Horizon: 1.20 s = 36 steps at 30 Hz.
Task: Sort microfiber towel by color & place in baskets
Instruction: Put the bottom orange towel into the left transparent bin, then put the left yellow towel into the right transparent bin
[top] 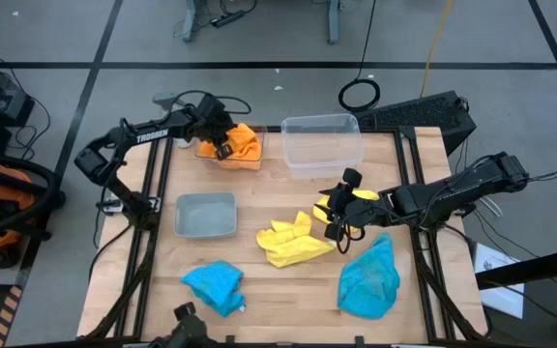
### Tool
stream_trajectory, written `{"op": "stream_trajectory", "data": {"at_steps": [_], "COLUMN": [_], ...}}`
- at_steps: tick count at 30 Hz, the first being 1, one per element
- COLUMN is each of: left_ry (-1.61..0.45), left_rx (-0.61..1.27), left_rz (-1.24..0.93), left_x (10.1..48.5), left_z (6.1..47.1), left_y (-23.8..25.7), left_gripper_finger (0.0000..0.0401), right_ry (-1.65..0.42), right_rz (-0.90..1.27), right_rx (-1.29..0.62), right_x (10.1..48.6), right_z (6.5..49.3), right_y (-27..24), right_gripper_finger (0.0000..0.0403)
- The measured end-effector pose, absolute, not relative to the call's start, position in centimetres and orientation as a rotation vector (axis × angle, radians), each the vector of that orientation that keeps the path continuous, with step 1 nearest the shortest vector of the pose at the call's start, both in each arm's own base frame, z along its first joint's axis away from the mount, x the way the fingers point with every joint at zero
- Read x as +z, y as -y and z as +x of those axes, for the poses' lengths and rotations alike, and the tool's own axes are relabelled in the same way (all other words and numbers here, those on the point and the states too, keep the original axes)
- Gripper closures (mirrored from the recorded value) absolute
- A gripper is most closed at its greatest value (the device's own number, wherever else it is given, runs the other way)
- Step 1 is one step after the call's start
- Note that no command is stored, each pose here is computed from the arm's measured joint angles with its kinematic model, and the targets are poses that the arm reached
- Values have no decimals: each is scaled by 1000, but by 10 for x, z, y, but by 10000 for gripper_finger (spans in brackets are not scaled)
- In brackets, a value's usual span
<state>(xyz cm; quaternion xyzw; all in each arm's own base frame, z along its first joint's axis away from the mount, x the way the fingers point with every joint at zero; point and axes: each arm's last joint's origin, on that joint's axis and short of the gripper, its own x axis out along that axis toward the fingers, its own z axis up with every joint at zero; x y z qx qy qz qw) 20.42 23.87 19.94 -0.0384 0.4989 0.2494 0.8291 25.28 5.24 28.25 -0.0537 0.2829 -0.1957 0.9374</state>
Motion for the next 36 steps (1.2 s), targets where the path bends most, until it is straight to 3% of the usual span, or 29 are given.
{"op": "stream_trajectory", "data": {"at_steps": [5, 18, 36], "left_ry": [-1063, -1166, -1206], "left_rx": [508, 446, 432], "left_rz": [-107, -167, -177], "left_x": [203, 259, 239], "left_z": [200, 174, 168], "left_y": [-235, -177, -172], "left_gripper_finger": [387, 386, 386], "right_ry": [-578, -584, -584], "right_rz": [-109, -110, -108], "right_rx": [-400, -402, -402], "right_x": [282, 282, 282], "right_z": [253, 252, 252], "right_y": [-52, -52, -52], "right_gripper_finger": [243, 243, 243]}}
